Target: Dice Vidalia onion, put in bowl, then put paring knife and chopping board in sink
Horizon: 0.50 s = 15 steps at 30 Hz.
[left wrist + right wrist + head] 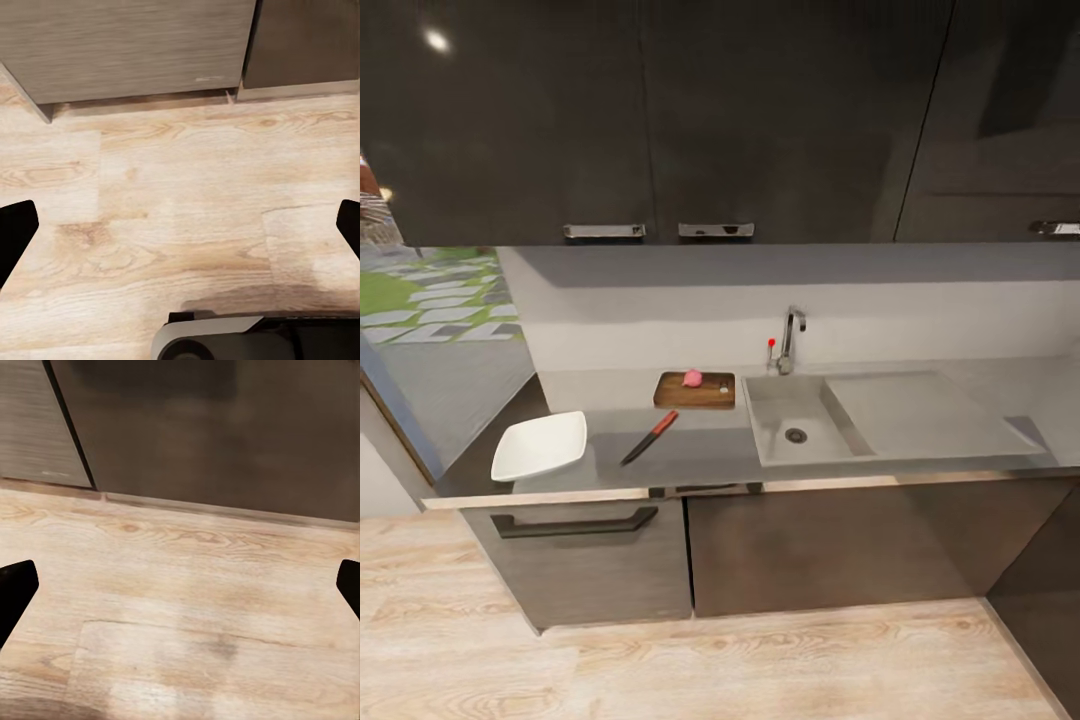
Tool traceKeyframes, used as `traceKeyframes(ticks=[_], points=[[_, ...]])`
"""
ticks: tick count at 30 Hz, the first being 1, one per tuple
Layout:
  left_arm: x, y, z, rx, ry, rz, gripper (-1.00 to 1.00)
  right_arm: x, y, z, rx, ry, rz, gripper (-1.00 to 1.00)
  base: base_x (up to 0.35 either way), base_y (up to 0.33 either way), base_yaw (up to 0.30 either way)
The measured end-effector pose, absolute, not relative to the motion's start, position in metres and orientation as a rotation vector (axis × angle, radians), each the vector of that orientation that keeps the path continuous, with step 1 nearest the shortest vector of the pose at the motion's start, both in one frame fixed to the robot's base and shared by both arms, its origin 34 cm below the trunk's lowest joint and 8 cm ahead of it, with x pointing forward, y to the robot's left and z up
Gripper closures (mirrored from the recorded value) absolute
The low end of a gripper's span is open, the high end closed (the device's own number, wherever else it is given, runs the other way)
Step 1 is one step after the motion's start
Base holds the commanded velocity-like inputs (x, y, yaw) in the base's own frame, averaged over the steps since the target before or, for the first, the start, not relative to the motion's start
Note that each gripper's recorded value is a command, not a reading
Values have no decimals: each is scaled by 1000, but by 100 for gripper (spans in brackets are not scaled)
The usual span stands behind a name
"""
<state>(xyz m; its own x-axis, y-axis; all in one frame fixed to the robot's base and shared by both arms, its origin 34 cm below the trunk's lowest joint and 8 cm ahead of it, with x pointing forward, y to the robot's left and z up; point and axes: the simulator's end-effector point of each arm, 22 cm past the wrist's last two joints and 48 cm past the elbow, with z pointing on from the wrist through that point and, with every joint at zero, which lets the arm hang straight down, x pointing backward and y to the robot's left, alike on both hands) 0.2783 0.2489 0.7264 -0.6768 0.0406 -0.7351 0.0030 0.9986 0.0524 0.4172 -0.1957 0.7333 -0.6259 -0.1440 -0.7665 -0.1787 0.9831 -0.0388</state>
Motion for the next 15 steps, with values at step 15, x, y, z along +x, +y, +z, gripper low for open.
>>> traceKeyframes(ticks=[15], points=[[285, 248, 731, 31, 2289, 57, -100, 424, -196, 741, -223, 2232, 48, -100, 0, 0, 0]])
